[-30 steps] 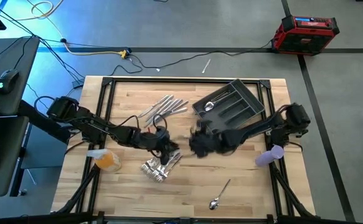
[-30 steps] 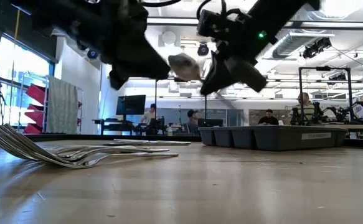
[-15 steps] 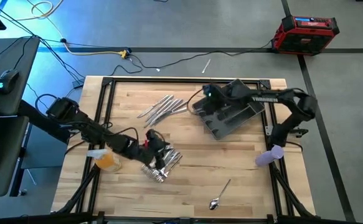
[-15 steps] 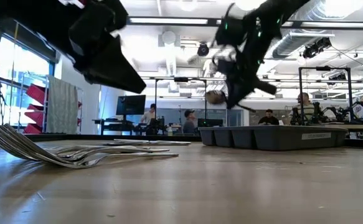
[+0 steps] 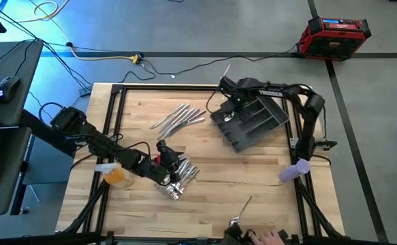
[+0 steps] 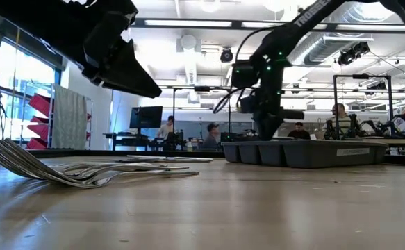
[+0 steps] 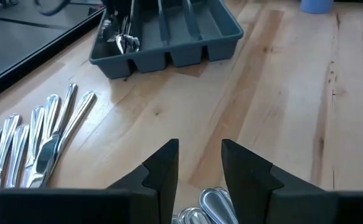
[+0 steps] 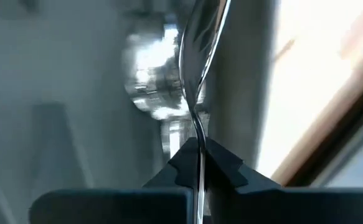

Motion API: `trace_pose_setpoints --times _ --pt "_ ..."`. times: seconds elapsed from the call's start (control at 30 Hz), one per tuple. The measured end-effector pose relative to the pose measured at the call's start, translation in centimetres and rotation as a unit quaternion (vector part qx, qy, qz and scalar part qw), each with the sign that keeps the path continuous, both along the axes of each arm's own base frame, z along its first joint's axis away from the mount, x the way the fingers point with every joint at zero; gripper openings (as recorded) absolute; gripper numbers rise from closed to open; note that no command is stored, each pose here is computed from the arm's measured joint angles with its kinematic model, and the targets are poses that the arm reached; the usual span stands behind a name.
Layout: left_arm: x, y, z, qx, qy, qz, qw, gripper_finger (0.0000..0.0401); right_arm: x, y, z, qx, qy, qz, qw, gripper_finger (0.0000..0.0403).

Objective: Sort silverware
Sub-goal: Put the spoon in the silverware tray

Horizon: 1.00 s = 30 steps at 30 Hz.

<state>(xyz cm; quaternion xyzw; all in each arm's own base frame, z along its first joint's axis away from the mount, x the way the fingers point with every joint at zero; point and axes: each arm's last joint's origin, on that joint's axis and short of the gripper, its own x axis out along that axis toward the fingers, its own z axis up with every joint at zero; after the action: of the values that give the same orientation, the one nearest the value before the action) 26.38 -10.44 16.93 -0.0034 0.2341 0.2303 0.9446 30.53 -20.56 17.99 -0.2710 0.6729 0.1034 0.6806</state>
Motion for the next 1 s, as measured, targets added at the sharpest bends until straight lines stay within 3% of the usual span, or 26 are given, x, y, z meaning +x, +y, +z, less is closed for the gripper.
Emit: trace_pose_setpoints --times 0.3,0.6,0.73,0.87,1.0 --pt "-0.1 0.0 -0.1 -0.006 0.001 -0.002 1.000 0.0104 0.2 -0.2 0.5 0.002 0.014 0.029 0.999 0.0012" --pt "0.0 -0.1 -0.3 -0.014 0.003 -0.007 1.000 0.0104 0.3 -0.4 0.6 -0.017 0.015 0.003 1.000 0.0114" --pt "0.0 -0.1 -0.3 -0.014 0.004 -0.007 1.000 0.0104 0.2 0.0 0.8 0.030 -0.008 -0.003 1.000 0.0134" --pt "0.0 -0.1 -0.3 -0.015 0.005 -0.009 1.000 0.0104 0.7 0.8 0.8 0.079 -0.048 -0.061 0.994 0.0132" --pt "0.0 -0.1 -0.3 -0.016 0.005 -0.009 1.000 0.0104 1.5 1.6 0.9 0.091 -0.074 -0.080 0.990 0.0127"
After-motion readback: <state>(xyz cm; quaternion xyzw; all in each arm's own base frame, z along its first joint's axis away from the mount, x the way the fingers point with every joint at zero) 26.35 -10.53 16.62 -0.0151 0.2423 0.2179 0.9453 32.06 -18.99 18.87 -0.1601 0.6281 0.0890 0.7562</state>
